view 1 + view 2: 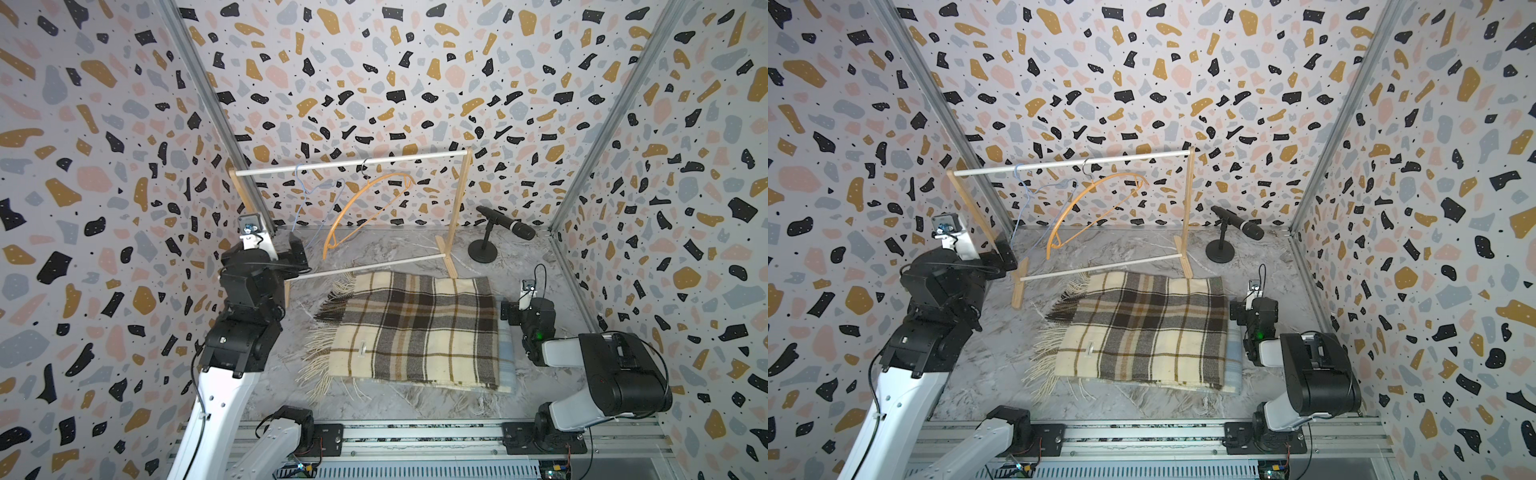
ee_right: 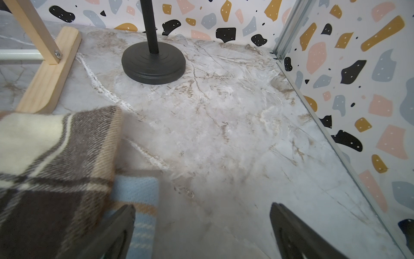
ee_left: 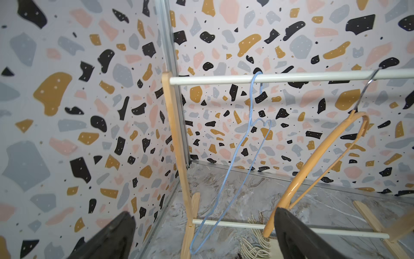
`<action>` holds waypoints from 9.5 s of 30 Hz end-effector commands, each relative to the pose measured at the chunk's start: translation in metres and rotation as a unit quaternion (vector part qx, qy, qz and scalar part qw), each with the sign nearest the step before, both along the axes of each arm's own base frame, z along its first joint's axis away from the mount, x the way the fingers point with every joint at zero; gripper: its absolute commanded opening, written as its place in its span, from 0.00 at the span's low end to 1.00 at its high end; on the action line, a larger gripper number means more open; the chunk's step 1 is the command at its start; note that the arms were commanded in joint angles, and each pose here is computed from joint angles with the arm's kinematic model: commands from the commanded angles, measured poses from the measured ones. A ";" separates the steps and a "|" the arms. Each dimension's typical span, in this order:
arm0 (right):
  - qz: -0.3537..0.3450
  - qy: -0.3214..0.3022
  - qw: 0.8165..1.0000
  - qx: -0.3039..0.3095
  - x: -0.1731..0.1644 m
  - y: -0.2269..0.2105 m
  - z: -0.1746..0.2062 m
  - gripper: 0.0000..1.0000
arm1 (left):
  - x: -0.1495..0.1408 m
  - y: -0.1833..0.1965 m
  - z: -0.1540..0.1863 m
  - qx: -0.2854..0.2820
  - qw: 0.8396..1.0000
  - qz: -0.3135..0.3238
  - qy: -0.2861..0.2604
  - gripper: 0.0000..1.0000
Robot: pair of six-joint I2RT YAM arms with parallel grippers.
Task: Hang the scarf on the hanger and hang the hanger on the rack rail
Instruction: Pick up the hanger from the clothesline, then hang the scarf on the hanger.
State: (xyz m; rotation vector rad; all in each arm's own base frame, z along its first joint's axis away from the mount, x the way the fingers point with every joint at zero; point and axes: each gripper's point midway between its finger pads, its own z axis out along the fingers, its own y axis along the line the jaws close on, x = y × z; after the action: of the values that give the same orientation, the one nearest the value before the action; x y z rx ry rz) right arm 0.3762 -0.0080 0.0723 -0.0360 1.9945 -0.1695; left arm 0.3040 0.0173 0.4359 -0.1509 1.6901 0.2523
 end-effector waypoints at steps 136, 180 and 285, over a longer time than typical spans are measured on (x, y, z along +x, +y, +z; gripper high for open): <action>0.230 -0.125 0.852 0.453 -0.057 0.109 0.238 0.95 | -0.063 -0.063 0.001 -0.158 0.952 -0.263 0.006 0.00; 0.408 -0.102 0.615 0.667 -0.053 0.258 0.308 0.76 | -0.044 -0.289 -0.021 -0.341 0.730 -0.588 0.070 0.00; 0.106 0.264 0.800 0.528 -0.079 0.159 0.012 0.58 | -0.015 -0.264 -0.307 -0.309 0.878 -0.305 0.201 0.00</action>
State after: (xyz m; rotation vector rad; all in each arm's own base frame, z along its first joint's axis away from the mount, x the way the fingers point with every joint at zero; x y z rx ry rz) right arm 0.2860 0.1368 0.0569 0.4820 2.4305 1.0821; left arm 0.2862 -0.2412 0.1251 -0.0235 2.1042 -0.7749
